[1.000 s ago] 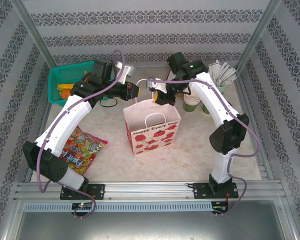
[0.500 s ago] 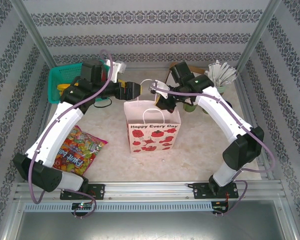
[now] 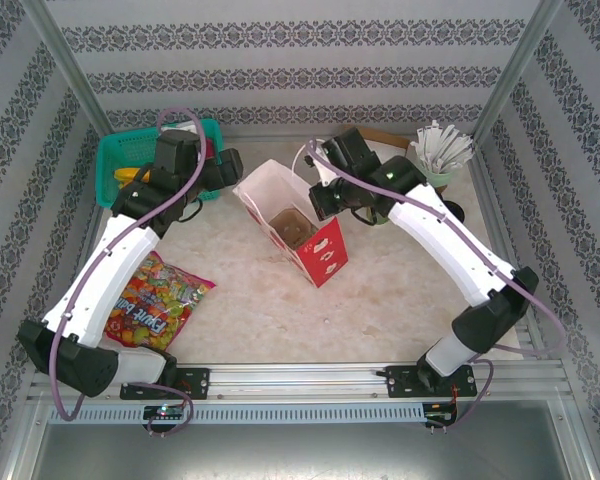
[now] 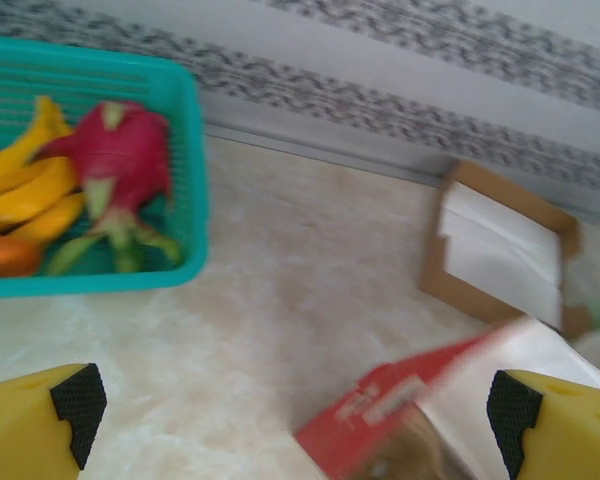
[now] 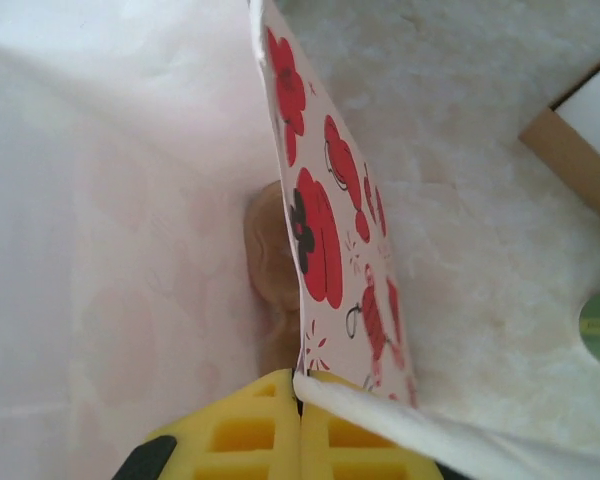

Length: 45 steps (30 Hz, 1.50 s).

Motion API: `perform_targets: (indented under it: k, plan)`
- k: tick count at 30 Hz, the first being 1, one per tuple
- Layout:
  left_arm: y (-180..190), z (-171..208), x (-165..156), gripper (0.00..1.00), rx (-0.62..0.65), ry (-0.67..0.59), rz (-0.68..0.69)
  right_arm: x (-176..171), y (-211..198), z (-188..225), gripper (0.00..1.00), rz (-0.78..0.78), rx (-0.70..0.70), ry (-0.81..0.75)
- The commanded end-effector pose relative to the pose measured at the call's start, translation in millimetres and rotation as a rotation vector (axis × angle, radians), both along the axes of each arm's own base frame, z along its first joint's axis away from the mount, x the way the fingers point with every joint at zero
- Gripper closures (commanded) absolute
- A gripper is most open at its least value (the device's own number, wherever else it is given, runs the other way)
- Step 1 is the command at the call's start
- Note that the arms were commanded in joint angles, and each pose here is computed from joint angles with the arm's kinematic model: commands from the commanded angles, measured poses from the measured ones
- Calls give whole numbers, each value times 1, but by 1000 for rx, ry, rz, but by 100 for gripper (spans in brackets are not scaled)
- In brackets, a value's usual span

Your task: Pack the takeout coffee

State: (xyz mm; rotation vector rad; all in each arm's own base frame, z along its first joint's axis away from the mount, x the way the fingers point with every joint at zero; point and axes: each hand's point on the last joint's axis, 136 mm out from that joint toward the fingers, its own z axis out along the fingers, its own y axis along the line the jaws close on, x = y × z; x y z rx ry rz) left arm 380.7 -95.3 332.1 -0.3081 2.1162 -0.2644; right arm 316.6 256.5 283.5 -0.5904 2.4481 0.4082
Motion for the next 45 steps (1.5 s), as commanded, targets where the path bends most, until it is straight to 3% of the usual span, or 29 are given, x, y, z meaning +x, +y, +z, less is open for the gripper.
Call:
perform_targets:
  k: [1, 6, 11, 20, 26, 31, 45]
  plan:
    - [43, 8, -11, 0, 11, -46, 223, -2, -9, 6, 100, -226, 64, 5]
    - [53, 10, -18, 0, 5, -57, 271, -1, 2, 11, 100, -277, 141, 6]
    - [43, 12, -18, 1, 3, -54, 199, 4, 9, 20, 100, -328, 217, -32]
    - [40, -4, -15, 0, 15, -3, 187, -4, 11, -42, 100, -376, 126, 81]
    - [31, -13, -8, 0, 6, 41, 149, -4, 12, -34, 100, -371, 134, 50]
    - [27, -17, -4, 0, 7, 63, 138, -8, 32, -34, 100, -279, 158, 80]
    - [24, -18, -1, 0, 14, 76, 118, -6, 29, -25, 97, -280, 146, 51]
